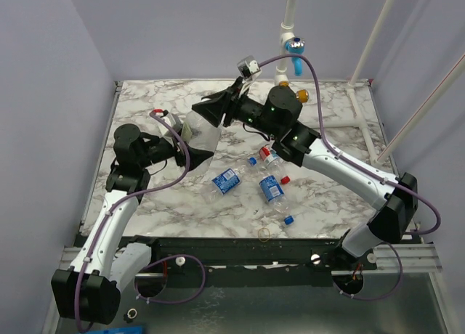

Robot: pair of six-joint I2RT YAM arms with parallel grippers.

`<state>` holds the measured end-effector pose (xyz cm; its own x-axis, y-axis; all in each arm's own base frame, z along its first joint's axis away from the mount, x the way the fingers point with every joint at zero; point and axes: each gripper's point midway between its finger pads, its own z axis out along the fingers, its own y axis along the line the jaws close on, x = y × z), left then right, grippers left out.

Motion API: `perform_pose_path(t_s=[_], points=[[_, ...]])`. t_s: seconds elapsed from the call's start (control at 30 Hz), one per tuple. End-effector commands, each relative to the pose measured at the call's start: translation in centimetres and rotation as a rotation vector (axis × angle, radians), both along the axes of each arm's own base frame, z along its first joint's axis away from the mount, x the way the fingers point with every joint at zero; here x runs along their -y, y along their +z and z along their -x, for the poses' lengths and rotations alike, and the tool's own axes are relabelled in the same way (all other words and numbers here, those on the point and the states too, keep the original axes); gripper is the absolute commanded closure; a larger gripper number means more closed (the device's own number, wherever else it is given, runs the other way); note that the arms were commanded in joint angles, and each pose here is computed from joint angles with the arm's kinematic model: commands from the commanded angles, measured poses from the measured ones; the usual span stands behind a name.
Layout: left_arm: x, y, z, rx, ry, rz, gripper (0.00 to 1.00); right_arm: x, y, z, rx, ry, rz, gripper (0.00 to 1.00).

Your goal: Unscrew the bottle caps

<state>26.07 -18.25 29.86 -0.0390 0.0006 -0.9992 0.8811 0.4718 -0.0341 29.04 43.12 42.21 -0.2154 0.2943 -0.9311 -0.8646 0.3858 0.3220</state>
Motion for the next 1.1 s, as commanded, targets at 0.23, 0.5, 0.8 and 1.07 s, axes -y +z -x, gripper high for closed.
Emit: perform_pose_path(t_s=[0.23,0.5,0.8,1.07], points=[[2.4,3.5,8.2,-0.206,-0.496,0.083,0.88,1.7,4.4,11.9,0.304,0.496,-0.031,0.99],[2.4,3.9,7.8,-0.143,-0.462,0.077,0.88,1.8,4.3,10.7,0.271,0.434,0.014,0.48],[0.1,2.9,0.5,0.121,-0.029,-0.028,0.78,4.5,5.6,1.2,0.057,-0.151,-0.043,0.0],[-1.7,1.6,-2.1,0.196,0.131,-0.104,0.79,2.9,4.9,-1.0,-0.041,-0.219,-0.007,0.03]])
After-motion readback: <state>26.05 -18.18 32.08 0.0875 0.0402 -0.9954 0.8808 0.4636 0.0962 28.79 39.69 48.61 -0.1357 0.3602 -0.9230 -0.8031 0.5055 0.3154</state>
